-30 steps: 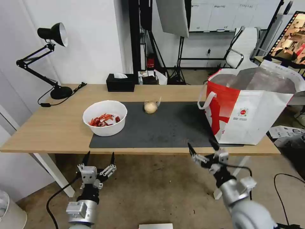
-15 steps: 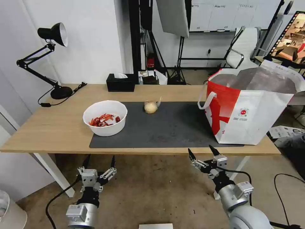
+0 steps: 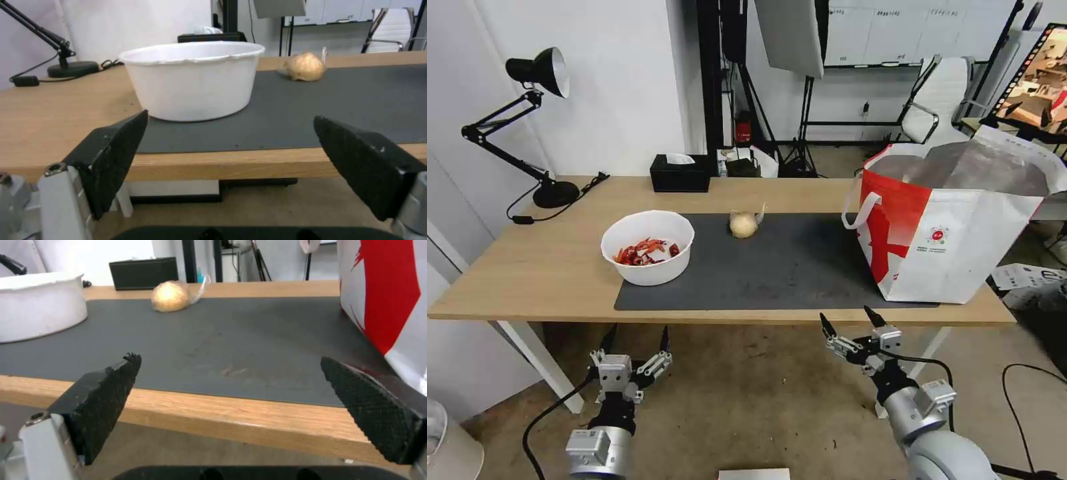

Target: Pick up the trash from the table and place it into the takeout bag.

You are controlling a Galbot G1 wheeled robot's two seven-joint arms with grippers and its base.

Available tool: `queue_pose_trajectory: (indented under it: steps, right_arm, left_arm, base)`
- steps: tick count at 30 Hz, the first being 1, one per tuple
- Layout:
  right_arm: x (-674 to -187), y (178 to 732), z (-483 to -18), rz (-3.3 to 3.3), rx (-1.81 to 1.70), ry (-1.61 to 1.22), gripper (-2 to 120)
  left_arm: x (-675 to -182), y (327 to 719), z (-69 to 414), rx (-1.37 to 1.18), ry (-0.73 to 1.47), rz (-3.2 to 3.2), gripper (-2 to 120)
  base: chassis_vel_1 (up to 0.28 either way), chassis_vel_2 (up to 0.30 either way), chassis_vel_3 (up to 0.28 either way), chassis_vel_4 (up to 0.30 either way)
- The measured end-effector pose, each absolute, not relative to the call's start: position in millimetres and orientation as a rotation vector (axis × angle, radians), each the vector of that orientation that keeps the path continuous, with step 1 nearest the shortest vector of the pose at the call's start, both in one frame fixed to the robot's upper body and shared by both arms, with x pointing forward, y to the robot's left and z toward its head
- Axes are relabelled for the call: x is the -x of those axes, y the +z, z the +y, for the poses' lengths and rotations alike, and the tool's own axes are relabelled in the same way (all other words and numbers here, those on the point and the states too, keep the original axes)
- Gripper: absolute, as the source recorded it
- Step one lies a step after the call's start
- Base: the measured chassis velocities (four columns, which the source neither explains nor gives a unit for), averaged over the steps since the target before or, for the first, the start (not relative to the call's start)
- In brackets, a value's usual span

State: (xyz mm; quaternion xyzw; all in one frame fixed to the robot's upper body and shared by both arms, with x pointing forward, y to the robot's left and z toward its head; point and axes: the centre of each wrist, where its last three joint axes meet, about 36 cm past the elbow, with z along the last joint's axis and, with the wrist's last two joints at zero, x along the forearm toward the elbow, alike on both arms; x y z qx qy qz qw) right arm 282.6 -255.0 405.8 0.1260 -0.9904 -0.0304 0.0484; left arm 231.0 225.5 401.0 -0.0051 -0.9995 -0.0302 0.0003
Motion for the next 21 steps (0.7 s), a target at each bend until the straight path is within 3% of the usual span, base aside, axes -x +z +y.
queue_pose_trajectory:
  steps: [13,21]
  right_arm:
    - [-294.4,409.6,-251.4,-3.016,-0.413,-0.097,100]
    - [-361.6,437.7,-257.9,-3.029,-0.51,-0.111,100]
  left_arm:
    - [-233.7,401.6,227.5,0.034,-0.107,-3.144,100]
    - [-251.9,399.7,226.6,0.13,-0.11,-3.14,100]
  base:
    - [0.0,0.0,0.0,0.0]
    - [0.0,0.0,0.0,0.0]
